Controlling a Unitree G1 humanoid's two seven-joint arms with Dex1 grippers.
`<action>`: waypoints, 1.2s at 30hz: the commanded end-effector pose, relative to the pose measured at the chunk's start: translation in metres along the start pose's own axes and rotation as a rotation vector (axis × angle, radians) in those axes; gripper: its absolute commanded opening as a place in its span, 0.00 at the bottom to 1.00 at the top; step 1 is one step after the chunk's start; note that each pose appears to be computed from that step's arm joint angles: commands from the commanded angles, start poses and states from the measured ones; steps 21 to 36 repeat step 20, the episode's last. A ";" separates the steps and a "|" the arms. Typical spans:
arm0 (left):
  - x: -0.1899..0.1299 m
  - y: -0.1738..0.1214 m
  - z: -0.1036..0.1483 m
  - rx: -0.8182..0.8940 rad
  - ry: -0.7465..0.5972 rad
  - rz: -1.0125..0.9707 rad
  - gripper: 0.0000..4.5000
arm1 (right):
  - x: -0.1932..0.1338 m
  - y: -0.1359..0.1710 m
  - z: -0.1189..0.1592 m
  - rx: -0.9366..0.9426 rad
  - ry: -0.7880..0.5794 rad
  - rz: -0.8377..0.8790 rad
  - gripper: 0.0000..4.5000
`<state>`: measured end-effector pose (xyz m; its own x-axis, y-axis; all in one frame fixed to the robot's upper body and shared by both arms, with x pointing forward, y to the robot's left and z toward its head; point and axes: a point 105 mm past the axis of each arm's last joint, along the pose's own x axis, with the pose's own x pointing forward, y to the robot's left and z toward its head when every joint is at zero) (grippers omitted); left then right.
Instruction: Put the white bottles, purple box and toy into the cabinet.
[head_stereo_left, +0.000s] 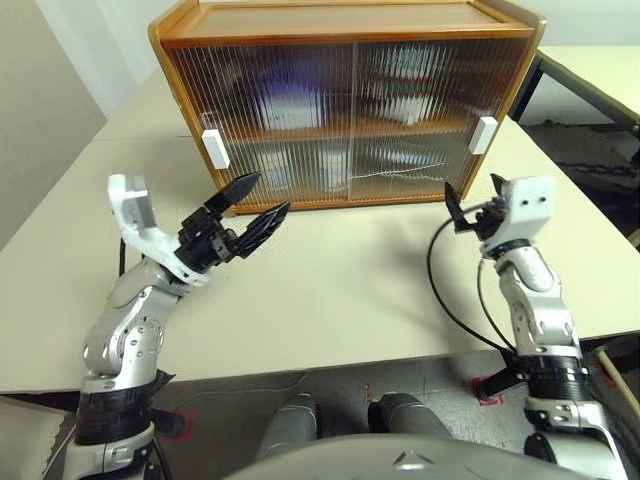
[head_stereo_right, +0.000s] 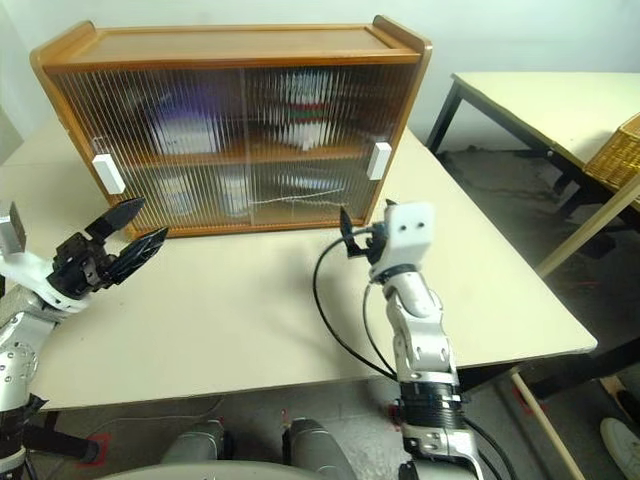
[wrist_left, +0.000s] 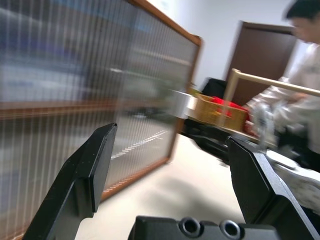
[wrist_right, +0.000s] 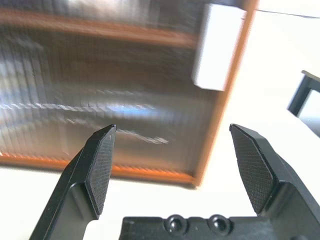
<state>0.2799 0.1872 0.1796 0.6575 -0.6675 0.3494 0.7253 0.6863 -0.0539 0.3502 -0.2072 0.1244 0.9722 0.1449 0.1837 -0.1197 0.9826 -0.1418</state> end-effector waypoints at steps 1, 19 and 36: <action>-0.020 0.019 -0.006 0.019 -0.003 0.144 1.00 | -0.011 -0.020 -0.013 0.010 0.017 -0.030 0.99; -0.158 0.071 -0.045 0.265 0.078 0.912 1.00 | -0.055 -0.028 -0.039 0.055 0.042 0.000 0.99; -0.161 0.067 -0.050 0.265 0.087 0.928 1.00 | -0.058 -0.027 -0.039 0.058 0.044 -0.009 0.99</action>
